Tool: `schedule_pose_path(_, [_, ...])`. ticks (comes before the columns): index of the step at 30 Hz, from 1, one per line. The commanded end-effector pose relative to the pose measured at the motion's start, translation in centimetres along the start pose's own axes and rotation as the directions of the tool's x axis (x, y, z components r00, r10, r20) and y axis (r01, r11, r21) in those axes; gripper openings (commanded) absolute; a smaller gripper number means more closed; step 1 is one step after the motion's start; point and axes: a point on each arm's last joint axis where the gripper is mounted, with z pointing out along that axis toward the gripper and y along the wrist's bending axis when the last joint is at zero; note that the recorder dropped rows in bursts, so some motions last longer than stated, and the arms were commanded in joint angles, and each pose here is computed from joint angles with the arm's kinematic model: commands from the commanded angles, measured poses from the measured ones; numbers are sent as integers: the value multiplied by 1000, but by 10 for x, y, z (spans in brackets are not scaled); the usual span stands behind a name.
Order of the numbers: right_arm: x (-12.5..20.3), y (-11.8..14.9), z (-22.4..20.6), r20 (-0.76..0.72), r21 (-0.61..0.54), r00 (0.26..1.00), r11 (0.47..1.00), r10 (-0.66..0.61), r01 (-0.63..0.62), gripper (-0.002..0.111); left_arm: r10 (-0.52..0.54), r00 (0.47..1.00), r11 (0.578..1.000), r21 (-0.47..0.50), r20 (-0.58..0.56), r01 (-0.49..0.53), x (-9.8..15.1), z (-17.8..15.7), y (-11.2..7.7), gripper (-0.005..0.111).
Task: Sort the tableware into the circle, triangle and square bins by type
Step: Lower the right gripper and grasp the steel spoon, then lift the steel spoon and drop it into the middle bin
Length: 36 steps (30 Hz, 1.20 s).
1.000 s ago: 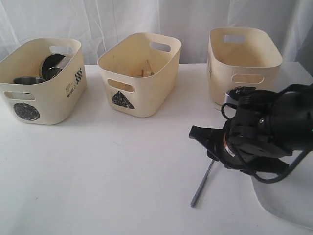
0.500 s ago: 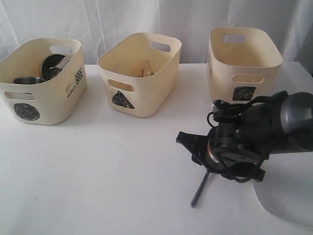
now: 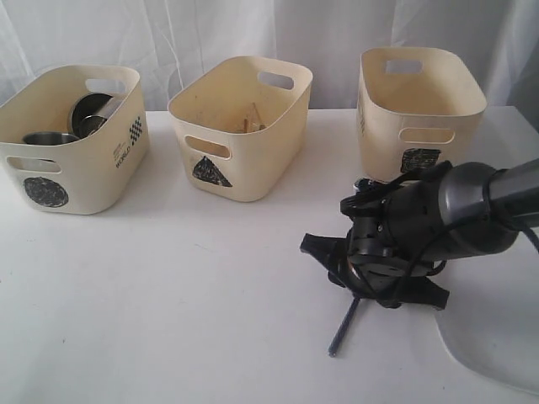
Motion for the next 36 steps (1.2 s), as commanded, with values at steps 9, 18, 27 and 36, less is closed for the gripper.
schedule_pose_path(9, [-7, 4, -16, 17, -62, 1000, 998, -12, 13, 0, -13, 1000, 1000, 10, 6, 13, 0, 0, -1, 0])
schedule_pose_path(18, [-37, 15, -71, 249, -275, 956, 935, -158, 226, 0, -13, 1000, 1000, 10, 6, 13, 0, 0, -1, 0])
schedule_pose_path(27, [-142, 69, -115, 448, -551, 893, 796, 27, 252, 0, -13, 1000, 1000, 10, 6, 13, 0, 0, -1, 0])
schedule_pose_path(36, [-175, 130, -68, 471, -583, 880, 769, 59, 261, 0, -13, 1000, 1000, 10, 6, 13, 0, 0, -1, 0])
